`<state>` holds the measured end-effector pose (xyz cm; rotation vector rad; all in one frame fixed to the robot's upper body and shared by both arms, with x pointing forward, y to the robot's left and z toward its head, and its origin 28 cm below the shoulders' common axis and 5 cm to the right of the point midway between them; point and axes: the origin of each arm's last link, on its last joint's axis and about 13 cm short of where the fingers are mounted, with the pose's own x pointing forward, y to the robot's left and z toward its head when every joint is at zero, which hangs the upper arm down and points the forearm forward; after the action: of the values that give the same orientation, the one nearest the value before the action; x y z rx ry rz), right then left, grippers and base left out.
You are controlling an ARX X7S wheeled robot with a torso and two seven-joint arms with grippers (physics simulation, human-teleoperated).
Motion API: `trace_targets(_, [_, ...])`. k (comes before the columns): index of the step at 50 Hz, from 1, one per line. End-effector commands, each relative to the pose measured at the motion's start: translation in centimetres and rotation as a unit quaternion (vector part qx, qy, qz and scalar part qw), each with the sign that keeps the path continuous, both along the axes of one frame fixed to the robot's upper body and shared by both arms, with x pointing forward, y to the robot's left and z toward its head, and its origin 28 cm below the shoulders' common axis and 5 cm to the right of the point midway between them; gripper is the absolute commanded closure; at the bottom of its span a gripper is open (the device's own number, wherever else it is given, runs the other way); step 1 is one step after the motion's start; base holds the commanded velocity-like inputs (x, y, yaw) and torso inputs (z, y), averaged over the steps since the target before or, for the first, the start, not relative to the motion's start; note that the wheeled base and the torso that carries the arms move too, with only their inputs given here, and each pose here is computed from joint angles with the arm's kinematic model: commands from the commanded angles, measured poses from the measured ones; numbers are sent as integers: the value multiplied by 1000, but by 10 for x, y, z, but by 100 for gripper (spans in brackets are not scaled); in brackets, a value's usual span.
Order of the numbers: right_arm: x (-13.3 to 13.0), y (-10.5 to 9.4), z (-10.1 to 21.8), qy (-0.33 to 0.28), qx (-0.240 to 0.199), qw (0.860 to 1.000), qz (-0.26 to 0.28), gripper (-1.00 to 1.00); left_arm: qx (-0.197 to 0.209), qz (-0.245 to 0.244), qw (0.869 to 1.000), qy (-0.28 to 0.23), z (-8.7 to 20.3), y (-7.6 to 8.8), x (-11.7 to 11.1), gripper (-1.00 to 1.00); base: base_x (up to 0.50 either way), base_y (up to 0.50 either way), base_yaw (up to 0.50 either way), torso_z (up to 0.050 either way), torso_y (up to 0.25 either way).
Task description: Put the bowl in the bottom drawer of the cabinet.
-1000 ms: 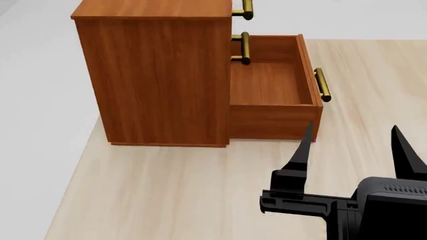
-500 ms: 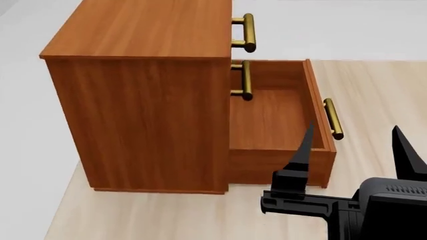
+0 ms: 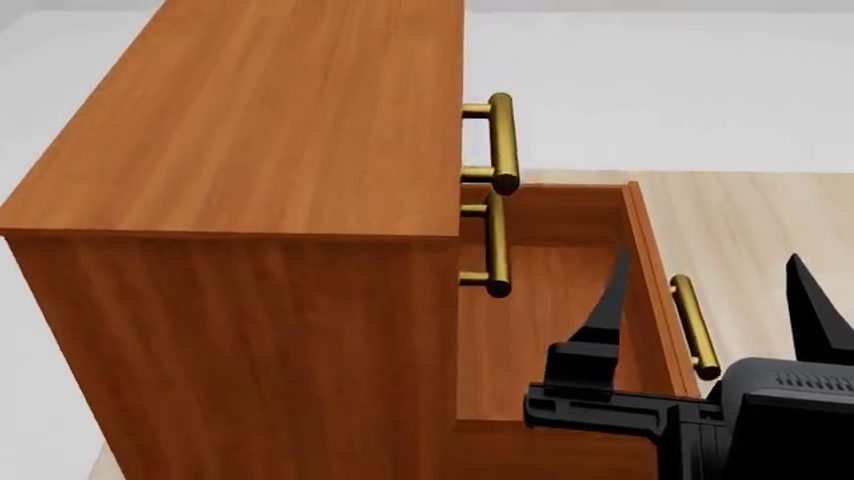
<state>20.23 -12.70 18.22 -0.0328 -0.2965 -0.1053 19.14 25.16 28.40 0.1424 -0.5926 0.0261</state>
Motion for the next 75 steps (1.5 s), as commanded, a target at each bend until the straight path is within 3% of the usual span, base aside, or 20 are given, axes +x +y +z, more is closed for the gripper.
trace_targets(1, [-1, 0, 0, -1, 1, 1000, -1, -100, 1, -2, 1000, -3, 0, 0, 0, -100, 418, 0, 0, 0, 0])
trace_targets(23, [-2, 0, 1, -5, 5, 1000, -2, -100, 2, -1, 1000, -6, 0, 0, 0, -100, 36, 0, 0, 0, -3])
trace_targets(75, [-2, 0, -2, -1, 3, 1000, 0, -100, -1, 2, 1000, 1, -2, 0, 1, -100, -1, 0, 0, 0, -166])
